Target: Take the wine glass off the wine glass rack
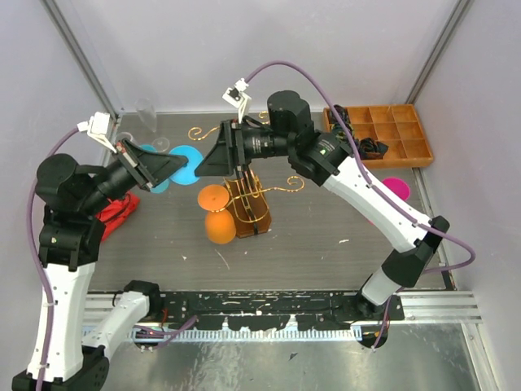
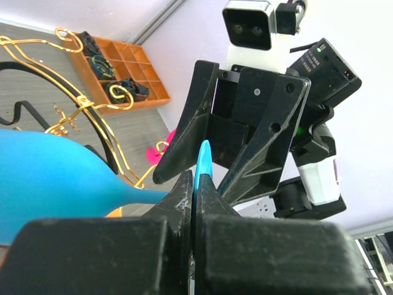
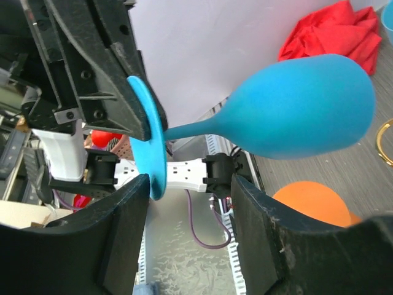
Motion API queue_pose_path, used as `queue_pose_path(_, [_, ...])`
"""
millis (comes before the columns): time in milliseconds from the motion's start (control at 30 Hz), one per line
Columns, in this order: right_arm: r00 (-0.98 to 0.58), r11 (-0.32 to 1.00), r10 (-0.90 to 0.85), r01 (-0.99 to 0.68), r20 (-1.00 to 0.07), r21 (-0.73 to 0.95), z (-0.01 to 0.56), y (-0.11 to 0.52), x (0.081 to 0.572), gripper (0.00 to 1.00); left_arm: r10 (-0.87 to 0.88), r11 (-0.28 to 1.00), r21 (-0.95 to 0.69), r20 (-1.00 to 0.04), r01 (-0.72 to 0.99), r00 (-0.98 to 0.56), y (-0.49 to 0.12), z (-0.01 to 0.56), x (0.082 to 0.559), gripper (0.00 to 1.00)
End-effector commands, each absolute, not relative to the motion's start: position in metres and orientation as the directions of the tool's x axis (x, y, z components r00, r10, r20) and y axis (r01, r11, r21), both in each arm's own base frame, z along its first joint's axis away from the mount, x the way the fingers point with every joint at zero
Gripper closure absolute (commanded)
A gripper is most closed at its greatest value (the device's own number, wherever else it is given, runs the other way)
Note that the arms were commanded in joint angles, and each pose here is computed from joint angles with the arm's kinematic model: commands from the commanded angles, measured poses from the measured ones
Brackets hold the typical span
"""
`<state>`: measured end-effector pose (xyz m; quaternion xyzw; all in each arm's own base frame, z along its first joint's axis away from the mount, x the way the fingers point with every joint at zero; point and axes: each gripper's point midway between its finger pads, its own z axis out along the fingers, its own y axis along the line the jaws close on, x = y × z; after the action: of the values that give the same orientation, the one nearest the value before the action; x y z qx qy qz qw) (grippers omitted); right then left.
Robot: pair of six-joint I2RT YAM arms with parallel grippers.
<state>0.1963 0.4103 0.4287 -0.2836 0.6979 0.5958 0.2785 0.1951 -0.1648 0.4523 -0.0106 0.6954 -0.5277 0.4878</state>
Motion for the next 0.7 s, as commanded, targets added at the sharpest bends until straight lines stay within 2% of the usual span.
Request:
queue_pose_path(0, [-0.626, -0.024, -0.026, -0.779, -0.779, 0.627, 0.467, 0.413, 0.177, 0.41, -0.531, 0.38, -0.739, -0.666, 0.556, -0.523, -0.171, 0.467, 0.189, 1.0])
queue_pose_path(100, [-0.626, -0.059, -0.03, -0.777, -0.779, 0.627, 0.471, 0.415, 0.172, 0.52, -0.539, 0.368, -0.746, -0.657, 0.555, -0.526, -0.172, 0.465, 0.19, 1.0])
queue_pose_path(200, [-0.634, -0.061, -0.038, -0.77, -0.773, 0.635, 0.468, 0.417, 0.173, 0.58, -0.542, 0.352, -0.753, -0.649, 0.557, -0.534, -0.174, 0.466, 0.191, 1.0])
queue_pose_path(233, [-0.638, -0.062, -0.04, -0.766, -0.769, 0.639, 0.467, 0.419, 0.173, 0.63, -0.541, 0.348, -0.755, -0.646, 0.556, -0.538, -0.174, 0.466, 0.191, 1.0])
queue_pose_path(300, [-0.64, -0.083, -0.048, -0.763, -0.767, 0.642, 0.468, 0.42, 0.171, 0.84, -0.542, 0.348, -0.755, -0.646, 0.556, -0.538, -0.174, 0.465, 0.192, 1.0])
queue_pose_path(333, [-0.643, -0.089, -0.048, -0.759, -0.764, 0.645, 0.468, 0.421, 0.171, 0.92, -0.542, 0.349, -0.755, -0.646, 0.555, -0.538, -0.174, 0.465, 0.192, 1.0])
queue_pose_path(400, [-0.646, -0.099, -0.047, -0.756, -0.762, 0.647, 0.469, 0.422, 0.17, 0.99, -0.542, 0.342, -0.758, -0.642, 0.555, -0.543, -0.175, 0.464, 0.193, 1.0])
queue_pose_path(433, [-0.647, -0.102, -0.048, -0.755, -0.761, 0.648, 0.469, 0.422, 0.17, 0.99, -0.542, 0.337, -0.76, -0.639, 0.555, -0.546, -0.175, 0.464, 0.193, 0.98])
queue_pose_path(567, [-0.637, -0.062, -0.037, -0.768, -0.77, 0.638, 0.47, 0.42, 0.175, 0.99, -0.54, 0.34, -0.751, -0.648, 0.566, -0.537, -0.175, 0.468, 0.189, 0.68])
queue_pose_path(633, [-0.619, 0.006, -0.024, -0.786, -0.785, 0.619, 0.469, 0.415, 0.183, 0.99, -0.538, 0.365, -0.726, -0.675, 0.583, -0.504, -0.171, 0.474, 0.185, 0.62])
queue_pose_path(667, [-0.608, 0.038, -0.014, -0.794, -0.794, 0.607, 0.47, 0.411, 0.189, 0.99, -0.538, 0.379, -0.71, -0.691, 0.594, -0.483, -0.17, 0.479, 0.183, 0.62])
